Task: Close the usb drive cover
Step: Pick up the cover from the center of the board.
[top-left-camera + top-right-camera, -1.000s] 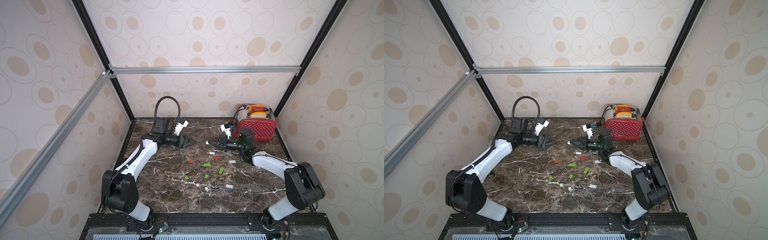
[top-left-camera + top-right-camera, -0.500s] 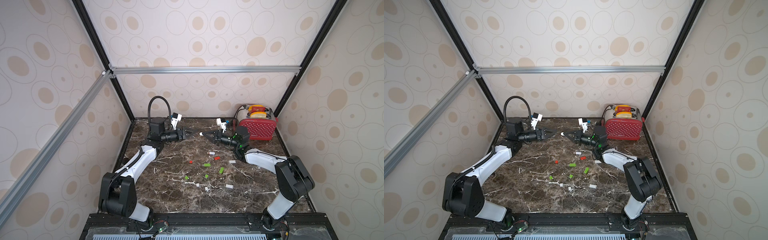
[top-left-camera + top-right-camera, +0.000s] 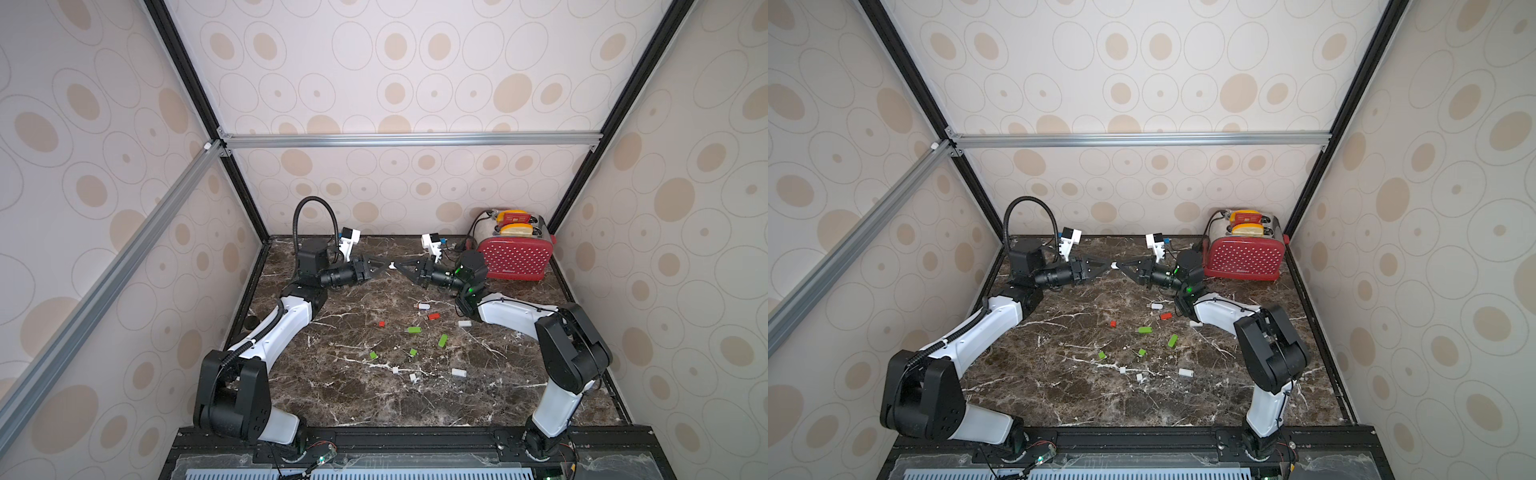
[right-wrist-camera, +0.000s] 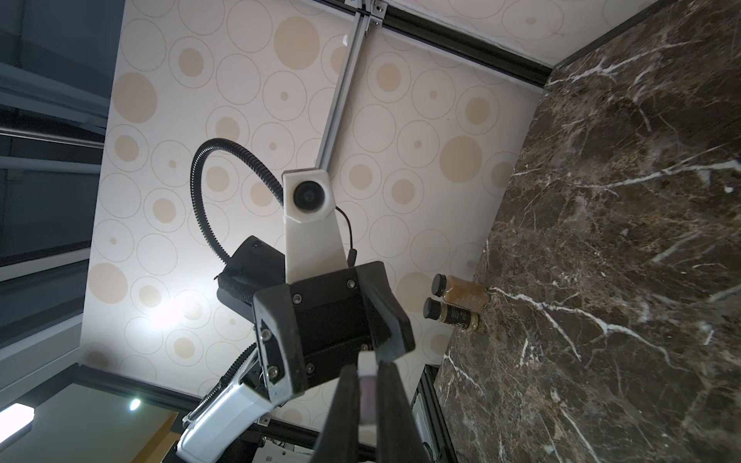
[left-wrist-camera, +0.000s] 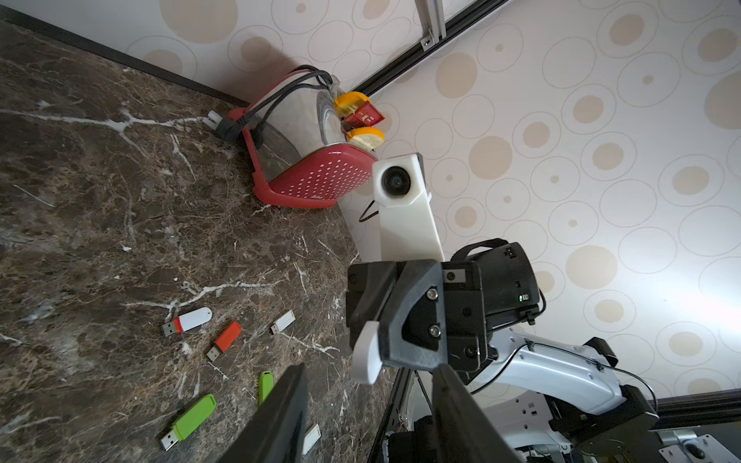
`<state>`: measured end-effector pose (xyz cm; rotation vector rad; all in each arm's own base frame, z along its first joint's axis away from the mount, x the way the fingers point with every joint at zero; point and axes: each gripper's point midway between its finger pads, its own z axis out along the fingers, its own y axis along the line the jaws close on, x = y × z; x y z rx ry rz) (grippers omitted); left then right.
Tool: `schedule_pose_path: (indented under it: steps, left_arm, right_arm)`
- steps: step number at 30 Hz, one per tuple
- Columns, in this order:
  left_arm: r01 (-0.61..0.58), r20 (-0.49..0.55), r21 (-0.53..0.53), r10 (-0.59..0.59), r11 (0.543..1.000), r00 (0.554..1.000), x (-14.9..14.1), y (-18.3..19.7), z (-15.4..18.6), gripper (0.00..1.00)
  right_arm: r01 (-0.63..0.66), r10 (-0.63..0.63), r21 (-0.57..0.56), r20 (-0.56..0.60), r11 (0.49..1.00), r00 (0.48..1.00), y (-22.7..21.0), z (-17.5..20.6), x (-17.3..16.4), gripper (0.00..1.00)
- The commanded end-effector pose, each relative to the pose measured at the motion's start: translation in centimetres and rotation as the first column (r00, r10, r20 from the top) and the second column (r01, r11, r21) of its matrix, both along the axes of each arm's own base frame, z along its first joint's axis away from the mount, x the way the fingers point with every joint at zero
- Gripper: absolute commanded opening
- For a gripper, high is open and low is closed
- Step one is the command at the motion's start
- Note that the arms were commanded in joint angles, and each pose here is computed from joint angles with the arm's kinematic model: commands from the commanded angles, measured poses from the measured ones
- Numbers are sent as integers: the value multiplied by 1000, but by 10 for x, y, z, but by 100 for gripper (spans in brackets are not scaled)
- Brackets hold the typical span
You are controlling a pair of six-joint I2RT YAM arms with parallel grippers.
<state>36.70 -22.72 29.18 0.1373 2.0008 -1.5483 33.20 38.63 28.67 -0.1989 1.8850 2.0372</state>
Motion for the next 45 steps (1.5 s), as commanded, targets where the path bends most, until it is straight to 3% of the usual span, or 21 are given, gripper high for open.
schedule_pose_path:
  steps: [1, 10, 15, 38, 45]
  left_arm:
    - [7, 63, -33, -5, 999, 998, -3, -2, 22, 49]
    - [12, 57, -33, -10, 999, 998, -1, -4, 19, 51]
    - [19, 67, -48, -16, 999, 998, -2, -5, 25, 41]
    - [70, 54, -43, -68, 997, 996, -18, -13, 18, 32]
    - [73, 59, -45, -70, 996, 996, -18, -14, 21, 24]
  right_arm:
    - [-27, 26, 15, 38, 1000, 999, 6, 9, -3, 0]
    - [-49, 48, 20, 54, 999, 997, 11, 14, -6, 0]
    - [-52, 51, 13, 47, 999, 998, 12, 9, -6, 0]
    - [-48, 47, 21, 58, 999, 997, 13, 12, -6, 0]
    - [-47, 46, 20, 58, 999, 997, 12, 11, -7, 0]
